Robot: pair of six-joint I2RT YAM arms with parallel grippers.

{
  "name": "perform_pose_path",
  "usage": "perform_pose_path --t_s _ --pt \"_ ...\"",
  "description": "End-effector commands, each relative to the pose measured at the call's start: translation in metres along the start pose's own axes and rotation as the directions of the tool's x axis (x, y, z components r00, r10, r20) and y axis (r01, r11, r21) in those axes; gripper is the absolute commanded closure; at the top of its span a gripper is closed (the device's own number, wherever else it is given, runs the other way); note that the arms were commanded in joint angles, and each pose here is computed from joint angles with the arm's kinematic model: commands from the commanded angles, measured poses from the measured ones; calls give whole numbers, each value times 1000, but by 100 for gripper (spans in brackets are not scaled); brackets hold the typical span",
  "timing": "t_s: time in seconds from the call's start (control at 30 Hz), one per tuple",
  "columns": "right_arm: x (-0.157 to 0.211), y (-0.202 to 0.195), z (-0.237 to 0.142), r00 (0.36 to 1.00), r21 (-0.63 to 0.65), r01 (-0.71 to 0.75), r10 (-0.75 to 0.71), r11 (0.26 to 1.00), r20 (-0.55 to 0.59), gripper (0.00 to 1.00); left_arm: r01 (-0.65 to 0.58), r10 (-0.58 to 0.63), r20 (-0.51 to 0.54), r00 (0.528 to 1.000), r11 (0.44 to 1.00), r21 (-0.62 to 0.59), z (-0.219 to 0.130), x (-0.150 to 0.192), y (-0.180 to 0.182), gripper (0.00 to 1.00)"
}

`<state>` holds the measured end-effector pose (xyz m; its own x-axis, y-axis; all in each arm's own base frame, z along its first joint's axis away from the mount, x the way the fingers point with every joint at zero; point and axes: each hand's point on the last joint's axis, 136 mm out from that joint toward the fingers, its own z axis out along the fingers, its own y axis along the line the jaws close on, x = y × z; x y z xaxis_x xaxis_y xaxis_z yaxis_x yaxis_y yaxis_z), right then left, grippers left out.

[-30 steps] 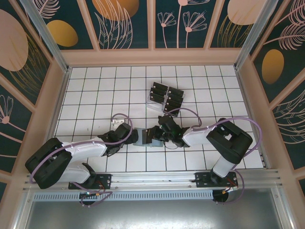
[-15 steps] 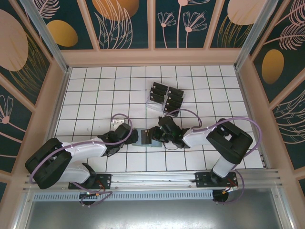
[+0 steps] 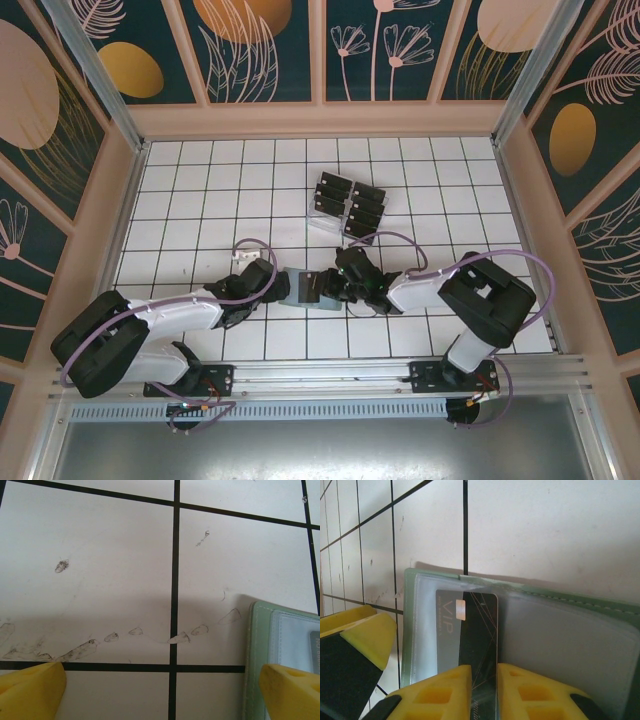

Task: Put the credit cards into the card holder
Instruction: Insert the credit card into the card slot.

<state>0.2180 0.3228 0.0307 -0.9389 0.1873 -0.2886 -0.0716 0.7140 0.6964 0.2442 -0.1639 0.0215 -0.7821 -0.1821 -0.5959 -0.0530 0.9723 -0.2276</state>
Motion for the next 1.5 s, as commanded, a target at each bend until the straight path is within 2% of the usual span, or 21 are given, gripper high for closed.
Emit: perform_pose_path --t_s 0.0,0.2,0.33,0.43,0.83,1.1,1.47 --pt "4 0 -2 1000 2 -7 7 1000 4 83 -4 3 -24 1000 1000 -10 1 9 7 2" --pt "8 3 0 1000 -4 -4 4 1000 -10 86 -6 5 -30 1000 1000 -7 2 11 8 1" --pt "11 1 -1 1000 4 -4 4 1000 -14 72 -1 1 -29 1000 1000 -5 2 11 7 1" --pt "11 0 -3 1000 10 -7 7 1000 -9 70 -3 3 -30 1000 1000 -2 2 11 7 1" --pt "19 -4 -12 1000 16 -14 14 1000 -16 70 -4 4 -32 999 1000 -2 3 11 6 1" --pt "20 3 -20 1000 13 8 -8 1000 -11 64 -8 8 -34 999 1000 2 3 11 5 2" --pt "26 -4 -22 1000 51 13 -12 999 -25 69 -12 12 -39 999 1000 2 3 12 5 1"
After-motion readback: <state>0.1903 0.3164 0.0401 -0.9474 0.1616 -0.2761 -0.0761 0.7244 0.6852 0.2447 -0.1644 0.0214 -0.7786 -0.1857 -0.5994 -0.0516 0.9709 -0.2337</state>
